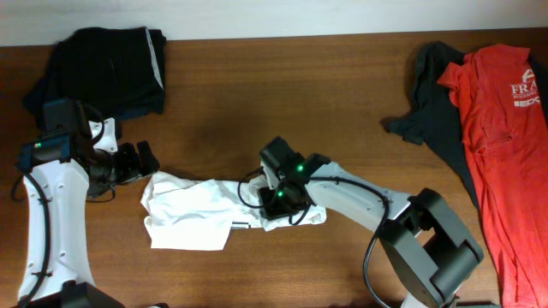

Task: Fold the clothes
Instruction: 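Fold the strip's right end leftward over the middle with the right gripper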

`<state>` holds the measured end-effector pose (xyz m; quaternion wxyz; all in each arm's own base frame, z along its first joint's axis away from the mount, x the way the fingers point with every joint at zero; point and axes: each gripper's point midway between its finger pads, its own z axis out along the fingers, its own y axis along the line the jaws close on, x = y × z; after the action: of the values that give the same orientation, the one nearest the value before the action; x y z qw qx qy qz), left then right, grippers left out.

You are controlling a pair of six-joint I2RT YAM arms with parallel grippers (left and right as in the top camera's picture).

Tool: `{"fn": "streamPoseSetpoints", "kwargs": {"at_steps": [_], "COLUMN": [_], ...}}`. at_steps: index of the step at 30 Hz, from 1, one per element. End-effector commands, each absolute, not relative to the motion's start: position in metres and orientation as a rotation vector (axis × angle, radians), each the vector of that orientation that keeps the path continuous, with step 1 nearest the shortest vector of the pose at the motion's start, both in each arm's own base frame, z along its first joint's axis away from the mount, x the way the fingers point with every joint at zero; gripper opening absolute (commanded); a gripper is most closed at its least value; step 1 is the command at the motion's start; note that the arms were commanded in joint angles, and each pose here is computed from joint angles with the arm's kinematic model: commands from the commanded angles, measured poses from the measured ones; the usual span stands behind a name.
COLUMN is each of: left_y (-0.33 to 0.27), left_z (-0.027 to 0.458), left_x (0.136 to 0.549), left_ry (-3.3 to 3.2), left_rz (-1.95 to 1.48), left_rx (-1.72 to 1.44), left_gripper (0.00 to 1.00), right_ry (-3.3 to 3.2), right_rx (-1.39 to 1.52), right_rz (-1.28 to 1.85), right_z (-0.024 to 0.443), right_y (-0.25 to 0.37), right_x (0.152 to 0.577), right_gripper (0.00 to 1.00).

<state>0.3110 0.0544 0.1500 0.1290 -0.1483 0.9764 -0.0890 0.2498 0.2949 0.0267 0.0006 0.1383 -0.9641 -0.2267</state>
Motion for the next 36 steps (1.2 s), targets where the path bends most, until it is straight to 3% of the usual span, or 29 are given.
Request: {"fn": "streamPoseSetpoints", "kwargs": {"at_steps": [1,2,3,4,7,9,10,11,12,17,23,26,30,31,32,33,36], "left_y": [0.051,0.051,0.051,0.051,0.051,0.051,0.050,0.050,0.050,0.050,0.050,0.051,0.055,0.058,0.063,0.074,0.100], "left_z": [0.149,0.149,0.149,0.149,0.149,0.149,0.149,0.149,0.149,0.149,0.149,0.149,0.148,0.148,0.147,0.146,0.141], "left_x": [0.310,0.310,0.309,0.309,0.310,0.309,0.307,0.307,0.307,0.308,0.308,0.308,0.308,0.308,0.306,0.304,0.297], "left_ry": [2.842,2.842,2.846,2.846,2.845,2.849,2.855,2.858,2.856,2.853,2.853,2.854,2.854,2.856,2.860,2.865,2.859], "left_rz": [-0.277,-0.277,-0.278,-0.278,-0.277,-0.276,-0.277,-0.278,-0.278,-0.278,-0.277,-0.271,-0.241,-0.212,-0.174,-0.109,-0.075], "left_rx": [-0.427,-0.427,-0.428,-0.428,-0.424,-0.413,-0.415,-0.416,-0.416,-0.415,-0.415,-0.416,-0.420,-0.423,-0.431,-0.456,-0.569], "left_gripper": [0.99,0.99,0.99,0.99,0.99,0.99,0.99,0.99,0.99,0.99,0.99,0.99,0.99,0.99,0.99,0.99,0.99], "right_ry": [-2.976,-2.983,-2.988,-2.990,-2.924,-2.960,-3.016,-3.042,-3.048,-3.036,-2.993,-3.019,-3.014,-3.021,-3.039,-3.074,-3.075], "right_rx": [0.424,0.426,0.431,0.435,0.485,0.459,0.393,0.354,0.320,0.281,0.462,0.450,0.460,0.435,0.422,0.373,0.151], "right_rz": [-0.908,-0.923,-0.934,-0.945,-1.069,-0.977,-0.827,-0.735,-0.647,-0.507,-0.689,-0.683,-0.599,-0.582,-0.550,-0.488,-0.388], "right_z": [0.048,0.052,0.056,0.059,0.086,0.098,0.094,0.089,0.084,0.050,0.022,0.031,0.084,0.105,0.121,0.133,0.142], "right_y": [0.322,0.325,0.327,0.329,0.341,0.327,0.307,0.293,0.280,0.269,0.338,0.341,0.308,0.290,0.271,0.245,0.172], "right_x": [0.252,0.255,0.258,0.260,0.263,0.272,0.279,0.281,0.279,0.257,0.227,0.234,0.270,0.285,0.299,0.315,0.336], "right_gripper": [0.34,0.43,0.61,0.72,0.77,0.77,0.67,0.42,0.04,0.04,0.04,0.04,0.04,0.11,0.34,0.99,0.99]}}
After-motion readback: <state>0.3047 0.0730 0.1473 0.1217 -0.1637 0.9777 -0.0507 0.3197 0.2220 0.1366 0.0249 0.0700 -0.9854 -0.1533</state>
